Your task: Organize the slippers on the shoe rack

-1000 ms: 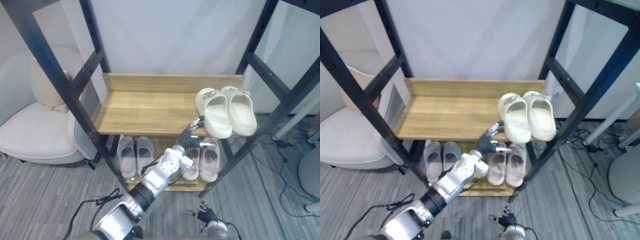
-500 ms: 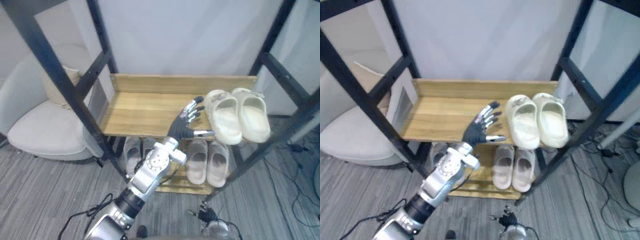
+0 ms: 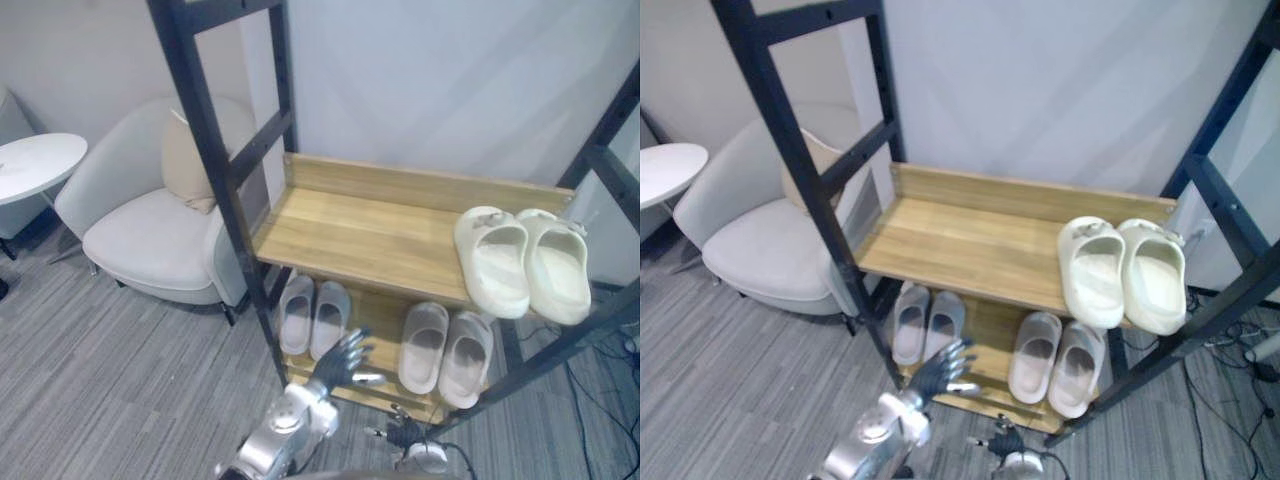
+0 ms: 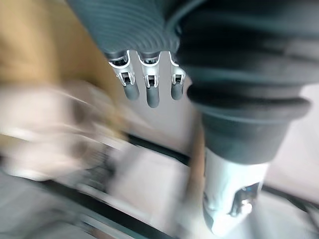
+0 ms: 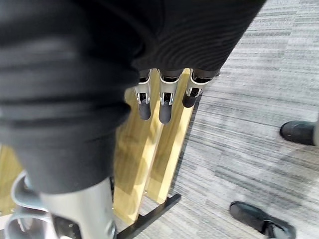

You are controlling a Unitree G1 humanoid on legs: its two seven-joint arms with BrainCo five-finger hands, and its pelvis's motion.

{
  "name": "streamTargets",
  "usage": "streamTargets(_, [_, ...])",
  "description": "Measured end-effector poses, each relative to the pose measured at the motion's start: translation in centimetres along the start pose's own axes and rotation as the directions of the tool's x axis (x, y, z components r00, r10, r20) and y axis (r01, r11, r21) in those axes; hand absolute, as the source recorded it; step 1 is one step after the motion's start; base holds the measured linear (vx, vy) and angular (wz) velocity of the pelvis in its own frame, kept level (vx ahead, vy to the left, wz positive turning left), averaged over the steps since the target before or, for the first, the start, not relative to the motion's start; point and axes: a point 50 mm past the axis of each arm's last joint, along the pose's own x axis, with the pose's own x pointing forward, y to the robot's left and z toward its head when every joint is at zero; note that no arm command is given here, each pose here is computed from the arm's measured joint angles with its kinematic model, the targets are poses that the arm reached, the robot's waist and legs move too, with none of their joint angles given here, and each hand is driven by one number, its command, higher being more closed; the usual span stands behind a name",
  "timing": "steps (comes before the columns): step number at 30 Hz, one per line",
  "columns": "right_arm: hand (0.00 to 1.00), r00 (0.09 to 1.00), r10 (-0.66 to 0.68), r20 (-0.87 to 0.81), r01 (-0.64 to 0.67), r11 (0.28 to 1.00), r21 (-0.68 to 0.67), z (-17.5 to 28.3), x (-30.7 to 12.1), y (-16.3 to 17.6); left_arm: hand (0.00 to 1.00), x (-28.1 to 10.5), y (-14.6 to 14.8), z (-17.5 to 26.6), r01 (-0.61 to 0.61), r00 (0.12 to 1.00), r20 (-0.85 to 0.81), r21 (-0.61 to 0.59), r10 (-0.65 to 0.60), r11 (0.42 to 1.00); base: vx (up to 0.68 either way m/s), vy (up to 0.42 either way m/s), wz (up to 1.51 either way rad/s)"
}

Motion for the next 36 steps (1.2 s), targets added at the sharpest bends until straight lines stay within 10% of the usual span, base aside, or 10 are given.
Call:
streamTargets(14, [0.00,0.999,-0.017,-0.035,0.016,1.000,-0.016,-0.4,0.4,-0.8,0.00,-6.0,9.4,-8.7,-0.483,0.778,-0.375,0.158,0.505,0.861,0.02,0.014,0.01])
streamTargets(36, [0.00,0.989,0.060,0.134,-0.039,0.987,-0.153,3.1,0.4,0.9,0.00,-4.2,8.7,-6.8,-0.627,0.734,-0.311,0.034,0.604,0.778,-0.03,-0.066,0.66])
